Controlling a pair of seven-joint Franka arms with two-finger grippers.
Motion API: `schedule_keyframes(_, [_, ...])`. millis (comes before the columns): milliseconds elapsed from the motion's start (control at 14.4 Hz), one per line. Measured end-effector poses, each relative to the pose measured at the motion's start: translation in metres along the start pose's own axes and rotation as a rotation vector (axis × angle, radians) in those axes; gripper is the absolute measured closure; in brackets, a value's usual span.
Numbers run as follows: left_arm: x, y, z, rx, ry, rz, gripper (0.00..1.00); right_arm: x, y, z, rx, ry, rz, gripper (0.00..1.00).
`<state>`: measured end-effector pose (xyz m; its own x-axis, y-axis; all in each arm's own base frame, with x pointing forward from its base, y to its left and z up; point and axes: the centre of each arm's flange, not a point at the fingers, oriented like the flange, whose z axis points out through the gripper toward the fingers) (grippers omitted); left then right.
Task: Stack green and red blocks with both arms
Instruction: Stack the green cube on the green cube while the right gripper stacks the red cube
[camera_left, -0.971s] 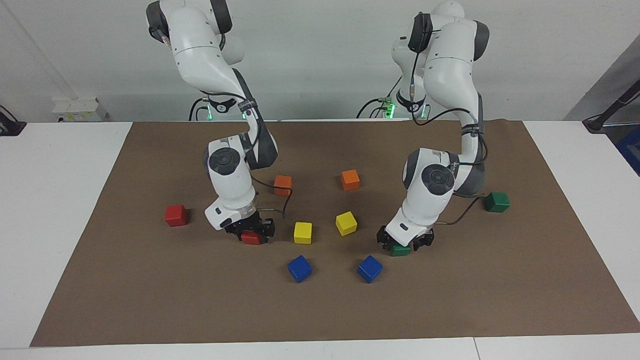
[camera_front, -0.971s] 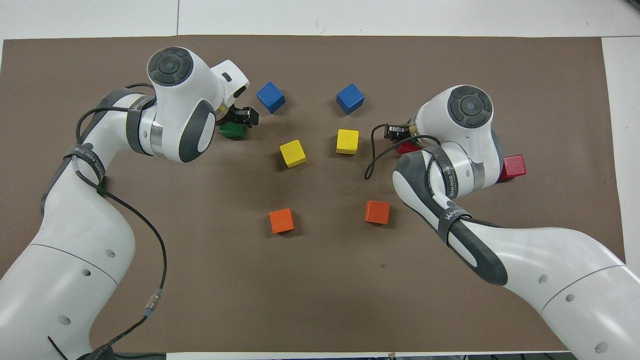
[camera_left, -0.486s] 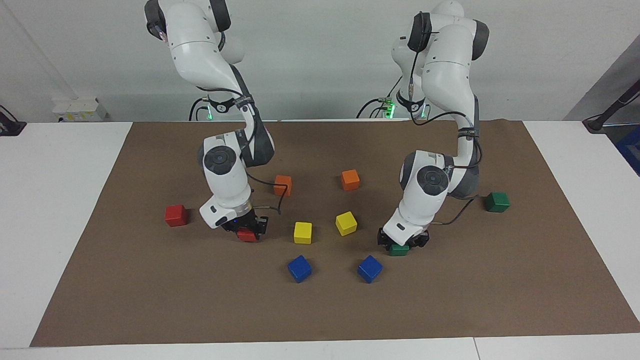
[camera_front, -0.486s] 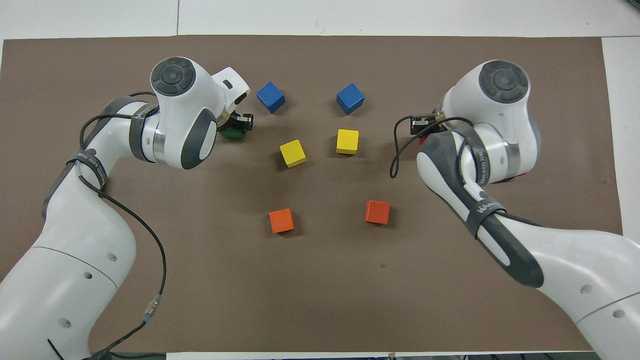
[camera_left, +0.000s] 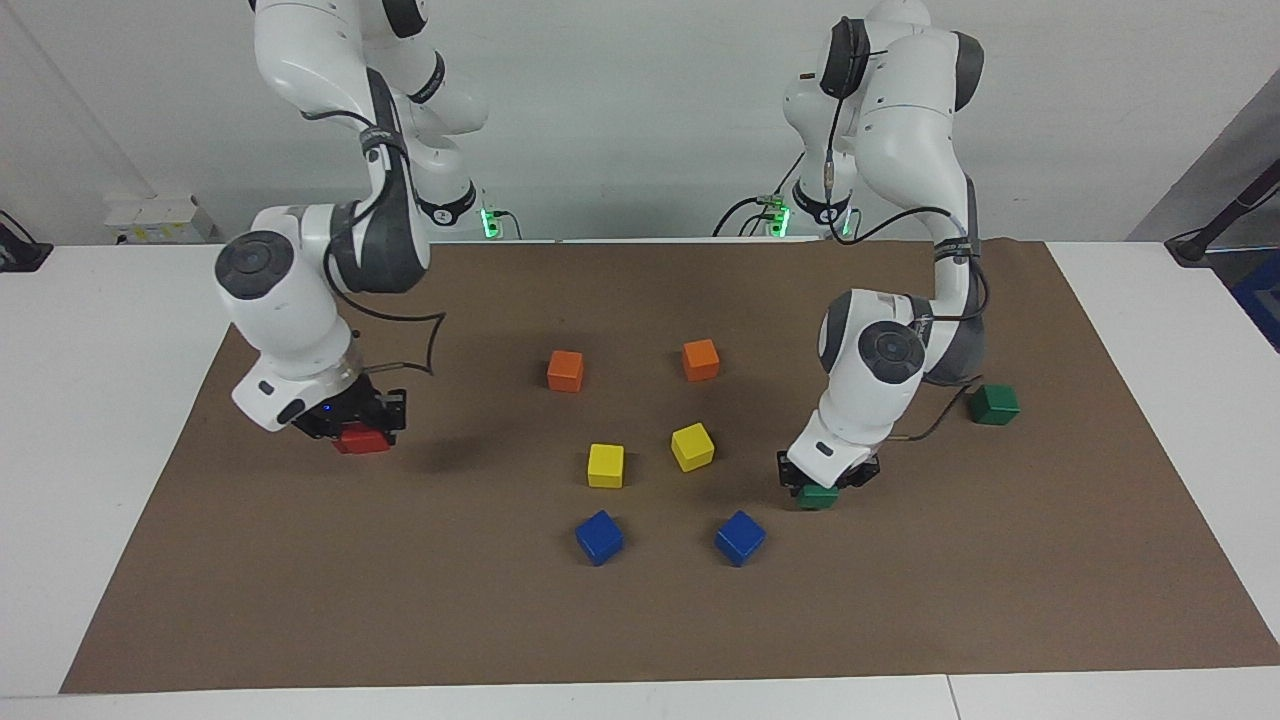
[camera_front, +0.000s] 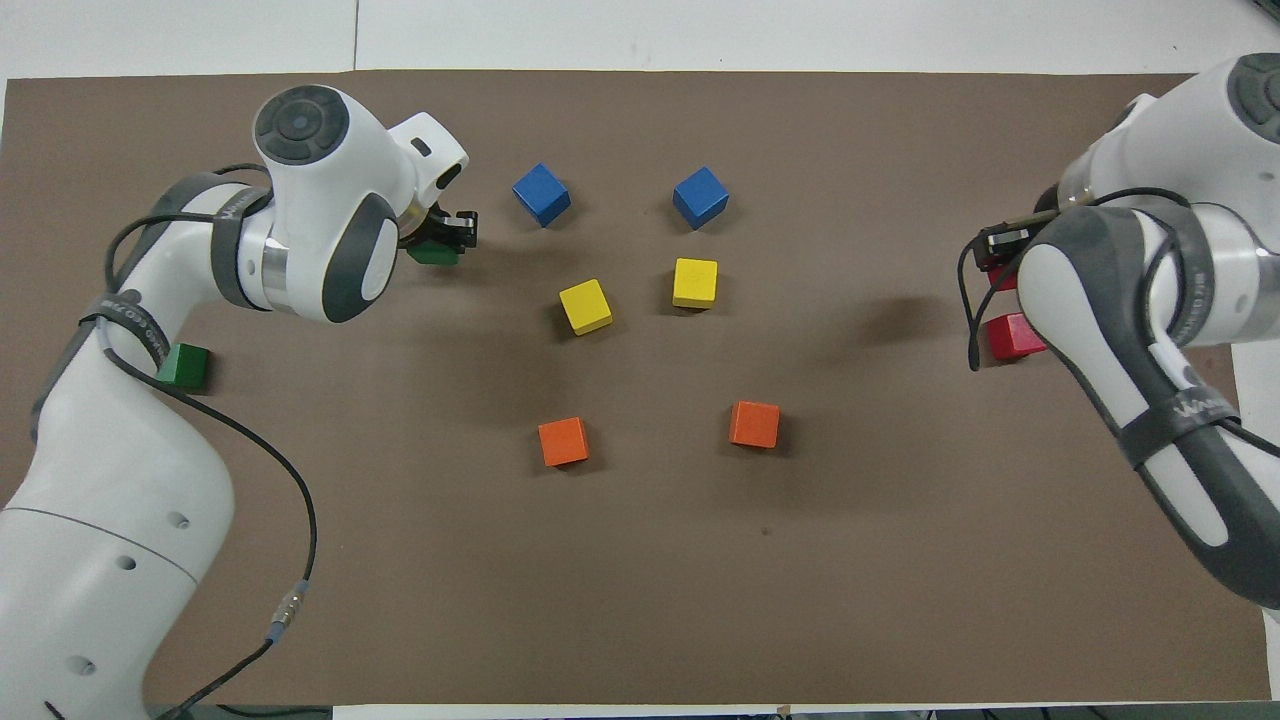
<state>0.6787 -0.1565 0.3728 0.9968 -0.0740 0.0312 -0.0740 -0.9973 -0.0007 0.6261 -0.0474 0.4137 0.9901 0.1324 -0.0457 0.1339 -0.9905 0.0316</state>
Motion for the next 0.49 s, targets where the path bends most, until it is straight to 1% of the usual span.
schedule_keyframes(139, [-0.008,-0.052,-0.029,0.009,-0.020,0.026,0.44,-0.012,0.013,0.015,0.010,-0.026,0.019,0.45])
schedule_keyframes(208, [-0.017,-0.083,-0.039,0.012,-0.026,0.038,0.44,-0.015,0.013,0.023,0.014,-0.024,0.033,0.45])
schedule_keyframes(486, [-0.068,-0.195,-0.052,0.010,-0.060,0.120,0.44,-0.029,0.002,0.053,0.009,0.021,0.070,0.45])
